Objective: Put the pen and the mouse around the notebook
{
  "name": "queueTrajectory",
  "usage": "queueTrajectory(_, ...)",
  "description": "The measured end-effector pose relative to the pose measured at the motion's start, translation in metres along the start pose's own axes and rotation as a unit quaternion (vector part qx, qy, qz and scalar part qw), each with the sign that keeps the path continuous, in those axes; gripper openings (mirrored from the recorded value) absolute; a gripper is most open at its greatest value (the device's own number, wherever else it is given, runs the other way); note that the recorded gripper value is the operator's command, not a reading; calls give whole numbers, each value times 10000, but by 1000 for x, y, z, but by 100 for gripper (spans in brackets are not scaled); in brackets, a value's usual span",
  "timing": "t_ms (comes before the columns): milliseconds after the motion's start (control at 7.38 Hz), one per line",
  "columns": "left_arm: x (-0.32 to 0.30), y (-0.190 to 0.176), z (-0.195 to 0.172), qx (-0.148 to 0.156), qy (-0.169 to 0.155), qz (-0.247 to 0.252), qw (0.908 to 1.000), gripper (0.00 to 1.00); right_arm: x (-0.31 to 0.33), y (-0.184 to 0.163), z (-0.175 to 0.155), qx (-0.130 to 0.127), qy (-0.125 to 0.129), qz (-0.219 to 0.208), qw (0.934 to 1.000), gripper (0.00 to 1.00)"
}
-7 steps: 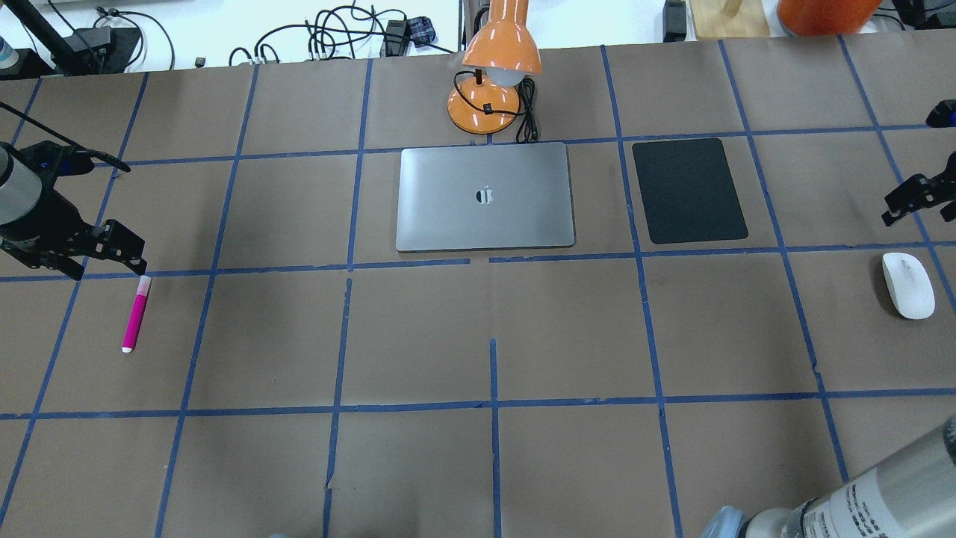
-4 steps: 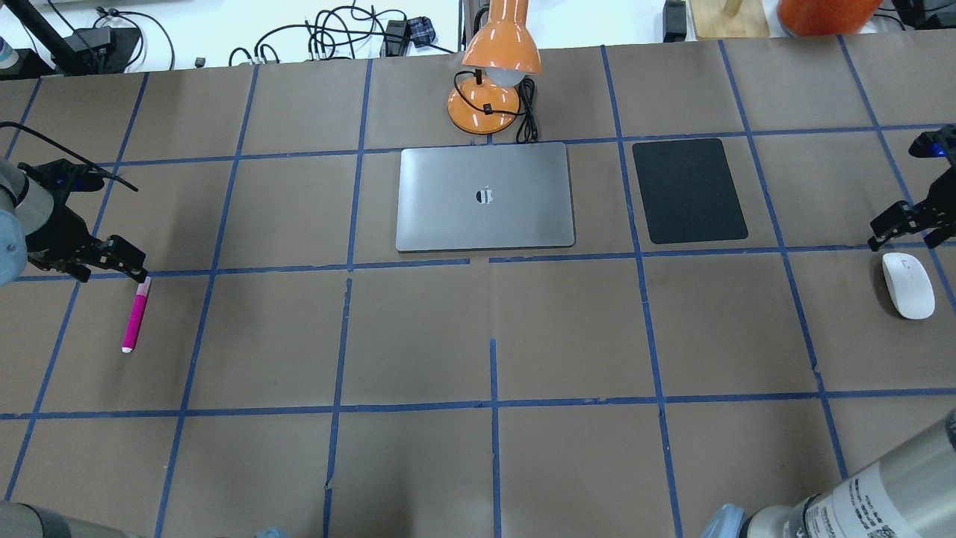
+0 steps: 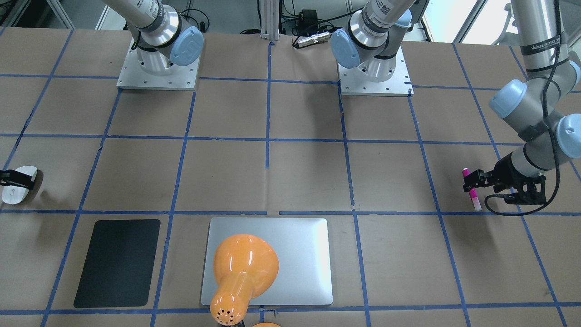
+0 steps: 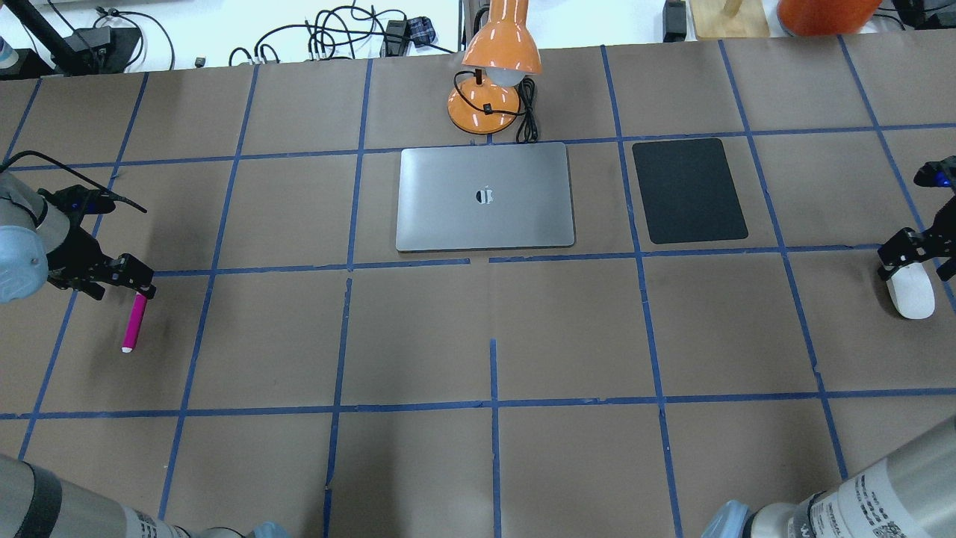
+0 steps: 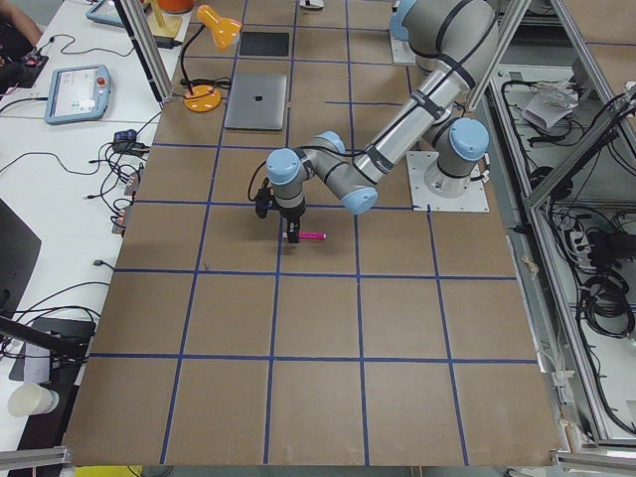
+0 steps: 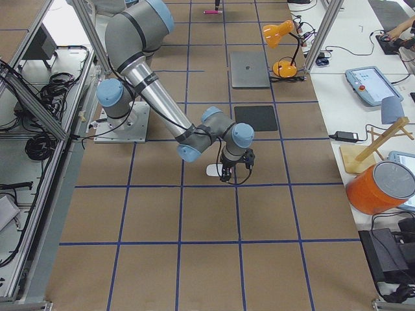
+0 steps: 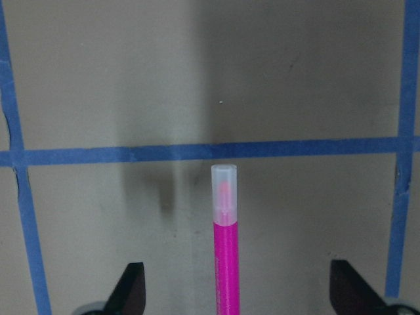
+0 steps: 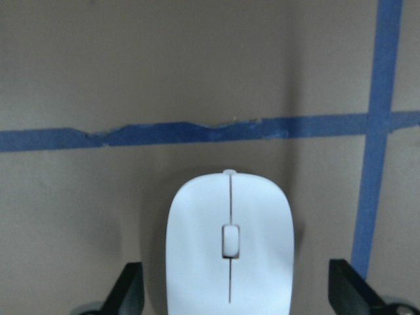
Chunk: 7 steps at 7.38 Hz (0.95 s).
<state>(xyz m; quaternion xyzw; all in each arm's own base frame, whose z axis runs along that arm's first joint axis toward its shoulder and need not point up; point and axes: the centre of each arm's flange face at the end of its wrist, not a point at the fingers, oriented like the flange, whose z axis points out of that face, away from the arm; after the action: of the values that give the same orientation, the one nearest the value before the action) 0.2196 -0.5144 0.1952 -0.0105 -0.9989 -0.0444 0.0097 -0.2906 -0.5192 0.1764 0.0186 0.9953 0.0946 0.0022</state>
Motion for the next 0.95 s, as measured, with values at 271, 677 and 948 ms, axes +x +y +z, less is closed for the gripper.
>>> queueTrajectory(271,1,1,10,-87,52,11,9999,77,-2,5,7,-78,55,-32,9999,79)
queueTrajectory(677,-1,-1,22,-183,101,29,9998,60,-2,6,7,-90,64,-50,9999,33)
queueTrajectory(948,-2,-3,23,-187,107,9,9998,38,-1,6,4,-76,93,-50,9999,27)
